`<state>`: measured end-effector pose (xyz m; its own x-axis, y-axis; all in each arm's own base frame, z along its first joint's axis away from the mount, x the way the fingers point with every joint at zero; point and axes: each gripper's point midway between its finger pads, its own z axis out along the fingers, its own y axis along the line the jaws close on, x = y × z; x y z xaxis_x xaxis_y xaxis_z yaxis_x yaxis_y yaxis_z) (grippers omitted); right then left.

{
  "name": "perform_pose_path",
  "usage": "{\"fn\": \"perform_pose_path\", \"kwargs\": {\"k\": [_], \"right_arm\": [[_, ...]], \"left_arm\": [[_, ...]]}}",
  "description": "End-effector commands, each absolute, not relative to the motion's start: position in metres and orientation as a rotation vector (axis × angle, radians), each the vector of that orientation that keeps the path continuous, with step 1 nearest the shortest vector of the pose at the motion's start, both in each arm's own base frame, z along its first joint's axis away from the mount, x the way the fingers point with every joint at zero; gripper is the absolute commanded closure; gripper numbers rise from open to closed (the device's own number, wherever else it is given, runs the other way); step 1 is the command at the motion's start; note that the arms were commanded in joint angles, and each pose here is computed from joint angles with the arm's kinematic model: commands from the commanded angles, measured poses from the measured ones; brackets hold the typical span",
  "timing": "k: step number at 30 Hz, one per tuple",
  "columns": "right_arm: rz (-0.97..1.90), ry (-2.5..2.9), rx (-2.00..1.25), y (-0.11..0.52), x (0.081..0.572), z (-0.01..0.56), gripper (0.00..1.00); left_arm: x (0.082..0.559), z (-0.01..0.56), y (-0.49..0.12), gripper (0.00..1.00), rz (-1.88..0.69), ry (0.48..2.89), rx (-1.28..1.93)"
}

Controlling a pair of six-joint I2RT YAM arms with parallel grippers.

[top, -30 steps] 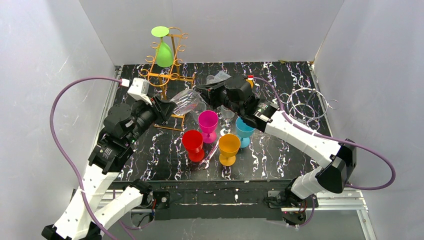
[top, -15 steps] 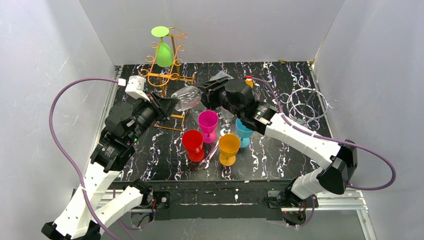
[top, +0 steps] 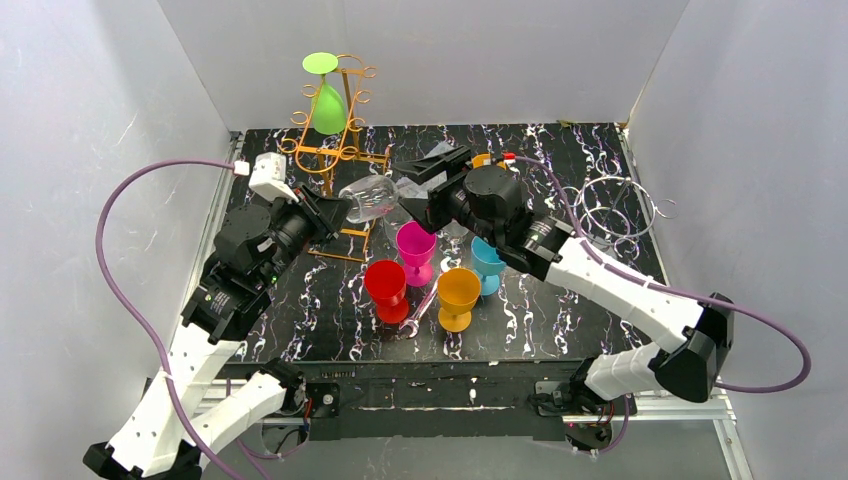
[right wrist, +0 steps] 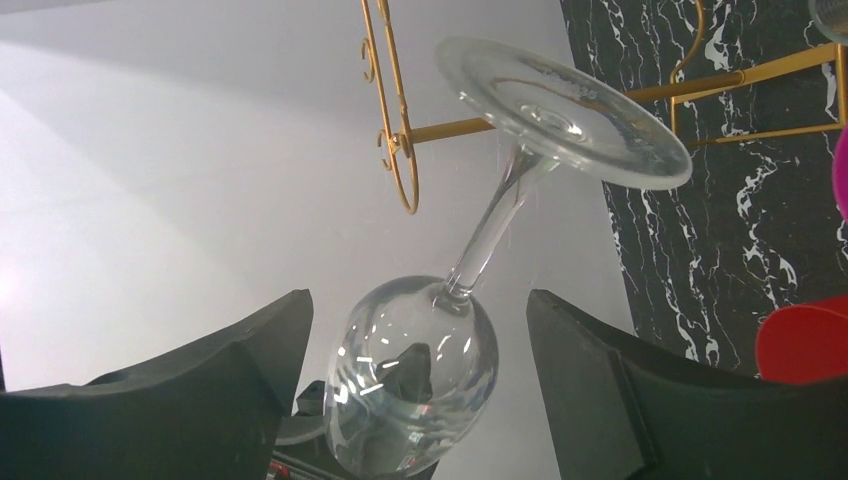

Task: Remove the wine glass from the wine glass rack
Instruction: Place the wine glass at the center of the board.

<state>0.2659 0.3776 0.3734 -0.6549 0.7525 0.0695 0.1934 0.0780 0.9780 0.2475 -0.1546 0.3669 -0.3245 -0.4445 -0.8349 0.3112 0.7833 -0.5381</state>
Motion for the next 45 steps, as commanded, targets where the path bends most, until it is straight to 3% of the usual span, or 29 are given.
{"fn": "perform_pose_path", "kwargs": {"k": [1, 12, 19, 28, 45], "right_arm": [[1.624, 1.842, 0.877, 0.361, 0.256, 0.394, 0.11], [1.535, 1.847, 0.720, 0.325, 0.233, 0.398, 0.06], [1.340, 1.802, 0.545, 0.294, 0.231, 0.415, 0.00], [1.028, 1.721, 0.358, 0.253, 0.240, 0.432, 0.00], [0.763, 1.815, 0.022, 0.282, 0.262, 0.425, 0.00]], "left_arm": [[0.246, 0.395, -0.149, 1.00, -0.779, 1.672, -0.149], [0.234, 0.404, -0.141, 1.00, -0.750, 1.735, -0.157], [0.218, 0.406, -0.126, 1.00, -0.711, 1.785, -0.183], [0.180, 0.402, -0.093, 1.00, -0.610, 1.871, -0.210], [0.127, 0.365, -0.022, 1.00, -0.283, 2.070, -0.351]]}}
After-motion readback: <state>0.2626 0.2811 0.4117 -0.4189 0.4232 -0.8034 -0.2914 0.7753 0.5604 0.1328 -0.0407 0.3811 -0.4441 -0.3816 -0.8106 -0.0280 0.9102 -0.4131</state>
